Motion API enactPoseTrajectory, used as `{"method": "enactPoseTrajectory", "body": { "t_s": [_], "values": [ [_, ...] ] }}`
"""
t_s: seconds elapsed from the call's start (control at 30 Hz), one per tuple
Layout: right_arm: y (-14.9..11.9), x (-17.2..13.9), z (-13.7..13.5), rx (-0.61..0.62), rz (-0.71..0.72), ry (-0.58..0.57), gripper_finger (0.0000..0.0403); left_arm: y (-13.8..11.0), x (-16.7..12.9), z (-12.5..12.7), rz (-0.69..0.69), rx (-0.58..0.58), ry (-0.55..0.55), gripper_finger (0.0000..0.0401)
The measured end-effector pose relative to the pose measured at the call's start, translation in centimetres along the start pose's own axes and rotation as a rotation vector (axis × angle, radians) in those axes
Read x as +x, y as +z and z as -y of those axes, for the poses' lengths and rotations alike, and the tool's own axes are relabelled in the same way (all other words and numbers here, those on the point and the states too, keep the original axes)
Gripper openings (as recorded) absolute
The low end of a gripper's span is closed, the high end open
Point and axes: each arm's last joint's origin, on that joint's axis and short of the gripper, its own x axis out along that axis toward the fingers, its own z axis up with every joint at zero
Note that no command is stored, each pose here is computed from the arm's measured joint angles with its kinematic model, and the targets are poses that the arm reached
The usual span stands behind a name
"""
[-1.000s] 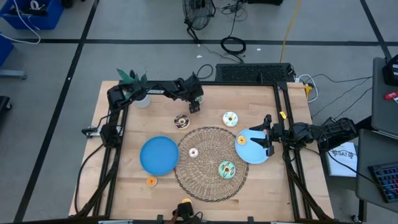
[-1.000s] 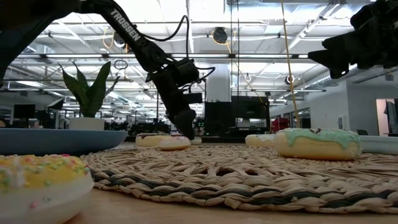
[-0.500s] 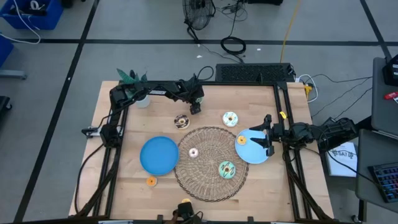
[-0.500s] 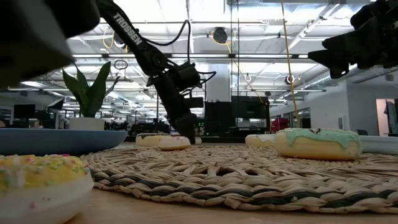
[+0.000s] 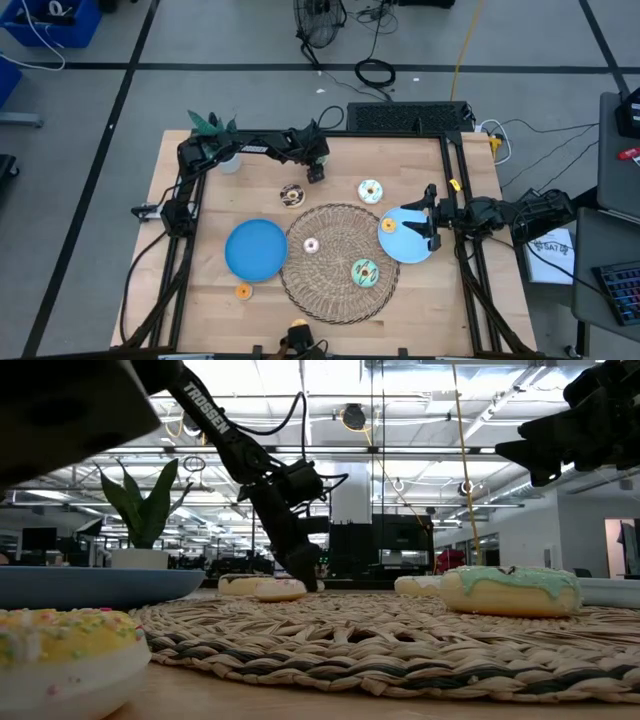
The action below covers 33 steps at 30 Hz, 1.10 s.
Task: Pick & Place donuts
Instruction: Put the small green donut on the light blue plate
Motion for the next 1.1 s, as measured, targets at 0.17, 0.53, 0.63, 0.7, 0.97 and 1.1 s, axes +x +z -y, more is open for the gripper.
{"method": "enactPoseTrajectory", "body": {
  "t_s": [0.17, 0.53, 0.63, 0.7, 0.97, 1.1],
  "values": [
    [0.0, 0.0, 0.0, 0.000, 0.000, 0.000, 0.0206, 0.0, -0.1, 0.4, -0.009, 0.010, -0.009, 0.0273],
    [0.0, 0.0, 0.0, 0.000, 0.000, 0.000, 0.0206, 0.1, -0.1, 0.9, -0.008, 0.025, -0.019, 0.0188],
    [0.0, 0.0, 0.0, 0.000, 0.000, 0.000, 0.0206, 0.2, -0.1, 1.1, -0.008, 0.019, -0.021, 0.0163],
    [0.0, 0.0, 0.0, 0.000, 0.000, 0.000, 0.0206, 0.3, -0.2, 1.4, -0.006, 0.029, -0.025, 0.0152],
    [0.0, 0.0, 0.0, 0.000, 0.000, 0.000, 0.0206, 1.2, -1.3, 2.9, 0.013, 0.067, 0.011, 0.0149],
    [0.0, 0.0, 0.0, 0.000, 0.000, 0.000, 0.0206, 2.4, -3.1, 4.2, 0.067, 0.088, 0.001, 0.0149]
  ]
}}
